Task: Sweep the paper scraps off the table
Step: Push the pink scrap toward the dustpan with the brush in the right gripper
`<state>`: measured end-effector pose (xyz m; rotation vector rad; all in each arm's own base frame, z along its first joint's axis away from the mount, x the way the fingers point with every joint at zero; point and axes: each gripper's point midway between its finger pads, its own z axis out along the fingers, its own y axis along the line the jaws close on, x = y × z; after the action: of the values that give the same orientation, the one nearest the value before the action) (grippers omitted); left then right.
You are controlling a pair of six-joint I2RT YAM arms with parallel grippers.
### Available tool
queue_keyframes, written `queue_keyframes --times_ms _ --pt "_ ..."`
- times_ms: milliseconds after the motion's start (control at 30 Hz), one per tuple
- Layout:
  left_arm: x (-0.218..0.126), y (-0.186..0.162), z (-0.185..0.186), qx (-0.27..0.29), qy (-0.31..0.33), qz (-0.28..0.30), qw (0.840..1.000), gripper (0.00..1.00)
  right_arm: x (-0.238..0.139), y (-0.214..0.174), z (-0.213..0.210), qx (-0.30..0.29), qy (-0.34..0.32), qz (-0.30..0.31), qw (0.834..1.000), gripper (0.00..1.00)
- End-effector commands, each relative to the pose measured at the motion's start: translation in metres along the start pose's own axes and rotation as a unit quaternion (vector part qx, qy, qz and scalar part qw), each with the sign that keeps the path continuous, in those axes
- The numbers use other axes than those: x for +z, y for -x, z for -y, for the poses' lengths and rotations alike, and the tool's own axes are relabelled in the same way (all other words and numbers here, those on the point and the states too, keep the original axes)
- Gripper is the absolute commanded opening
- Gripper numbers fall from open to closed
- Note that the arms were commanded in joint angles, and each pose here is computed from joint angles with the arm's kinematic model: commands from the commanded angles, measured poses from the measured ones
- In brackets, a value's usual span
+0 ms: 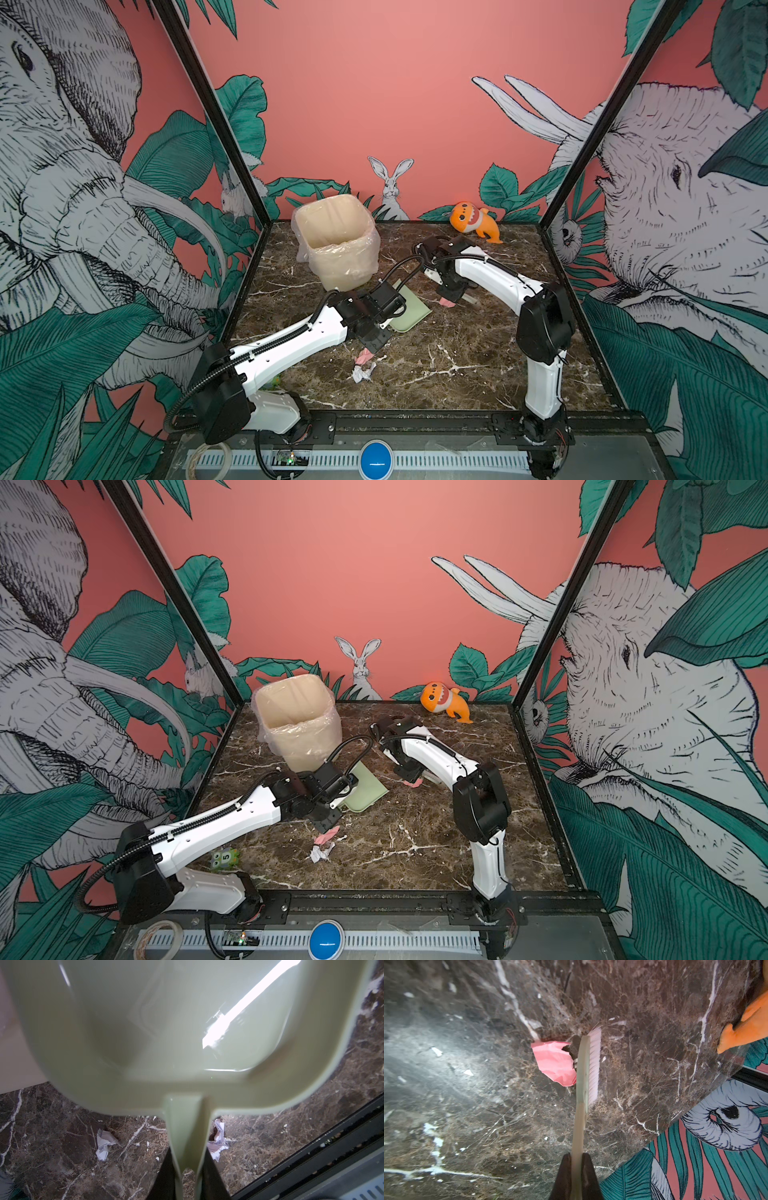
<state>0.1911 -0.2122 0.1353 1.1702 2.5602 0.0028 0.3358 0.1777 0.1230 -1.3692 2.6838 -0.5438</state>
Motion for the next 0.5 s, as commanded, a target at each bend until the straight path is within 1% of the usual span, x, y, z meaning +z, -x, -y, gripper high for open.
queue_keyframes --times_ms 0,233,300,467 --pt "0.004 -0.007 0.003 -0.002 -0.001 -0.01 1.0 0.16 -0.007 -0.005 -0.027 0.007 0.048 0.006 0.999 0.0" --pt "0.012 -0.017 0.004 0.007 0.003 -0.03 1.0 0.16 -0.019 -0.011 -0.052 0.005 0.059 0.012 0.998 0.0" --pt "0.017 -0.018 0.007 0.01 0.001 -0.037 0.999 0.16 -0.025 -0.012 -0.05 0.011 0.052 0.014 0.998 0.0" --pt "0.029 -0.016 0.014 0.019 -0.008 -0.048 0.999 0.16 -0.041 -0.017 -0.032 0.032 0.018 0.026 0.999 0.0"
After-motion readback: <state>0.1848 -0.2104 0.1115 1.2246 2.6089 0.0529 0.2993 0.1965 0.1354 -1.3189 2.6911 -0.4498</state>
